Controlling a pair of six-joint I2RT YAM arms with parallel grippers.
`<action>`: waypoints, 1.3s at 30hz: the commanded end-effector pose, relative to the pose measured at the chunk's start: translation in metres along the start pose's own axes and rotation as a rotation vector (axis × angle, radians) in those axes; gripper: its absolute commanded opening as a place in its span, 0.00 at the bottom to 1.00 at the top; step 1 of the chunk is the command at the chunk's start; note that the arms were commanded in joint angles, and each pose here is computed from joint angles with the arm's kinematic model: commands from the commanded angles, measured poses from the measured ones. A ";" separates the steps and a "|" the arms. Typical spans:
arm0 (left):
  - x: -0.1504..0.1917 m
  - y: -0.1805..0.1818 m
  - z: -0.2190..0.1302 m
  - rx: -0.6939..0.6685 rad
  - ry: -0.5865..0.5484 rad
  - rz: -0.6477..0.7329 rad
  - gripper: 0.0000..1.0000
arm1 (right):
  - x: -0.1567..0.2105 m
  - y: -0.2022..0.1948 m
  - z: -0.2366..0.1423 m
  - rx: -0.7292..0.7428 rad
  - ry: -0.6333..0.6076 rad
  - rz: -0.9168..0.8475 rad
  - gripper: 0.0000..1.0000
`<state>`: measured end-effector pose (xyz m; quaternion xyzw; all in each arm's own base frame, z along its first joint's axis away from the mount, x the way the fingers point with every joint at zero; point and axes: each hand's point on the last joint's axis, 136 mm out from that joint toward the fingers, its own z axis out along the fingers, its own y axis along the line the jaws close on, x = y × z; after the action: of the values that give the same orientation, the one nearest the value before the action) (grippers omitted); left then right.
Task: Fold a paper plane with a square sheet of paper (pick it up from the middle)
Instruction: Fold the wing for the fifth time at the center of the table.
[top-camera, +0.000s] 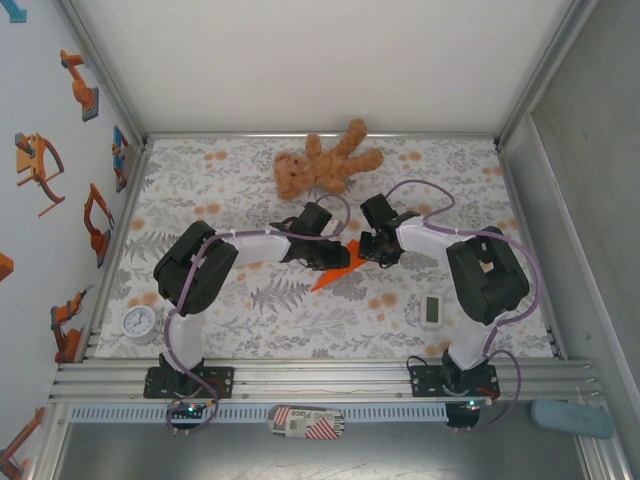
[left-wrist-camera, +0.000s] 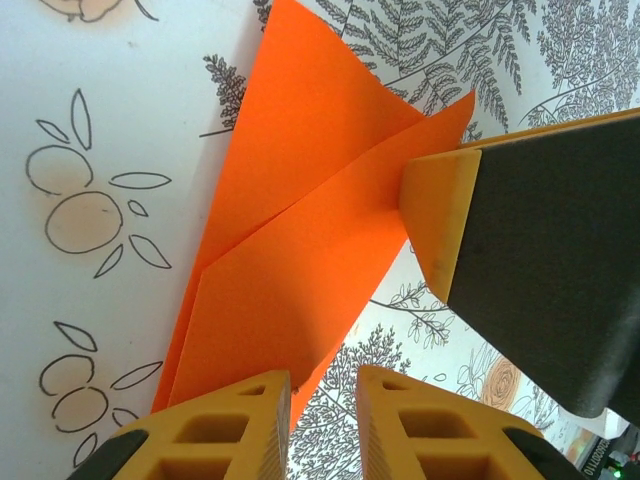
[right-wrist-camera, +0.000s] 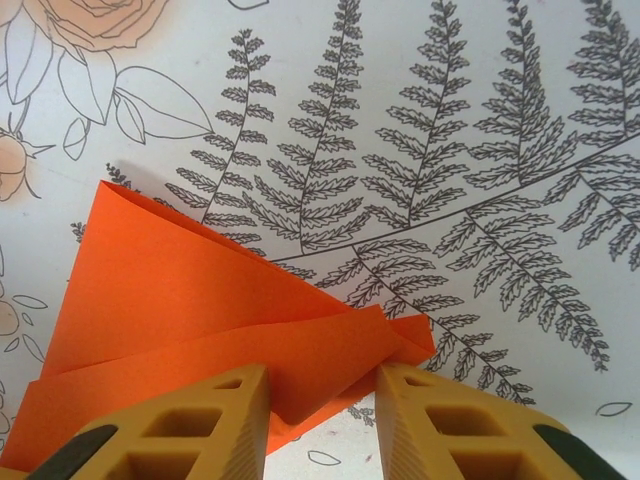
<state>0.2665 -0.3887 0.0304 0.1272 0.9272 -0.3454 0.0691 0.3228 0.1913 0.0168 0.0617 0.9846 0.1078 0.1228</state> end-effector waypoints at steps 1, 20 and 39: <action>0.006 0.005 0.004 0.002 0.024 -0.016 0.25 | 0.010 0.000 0.016 -0.002 0.051 -0.013 0.32; 0.041 0.065 0.016 -0.233 0.075 -0.007 0.13 | 0.005 0.004 0.005 -0.052 -0.013 -0.024 0.29; 0.052 0.076 0.023 -0.320 0.087 0.034 0.08 | 0.014 0.052 -0.040 -0.442 -0.114 0.025 0.06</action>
<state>0.2649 -0.3773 0.0117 0.1423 0.9420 -0.2846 0.1065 0.3006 0.2120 0.0560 0.0626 0.9432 0.2672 0.1871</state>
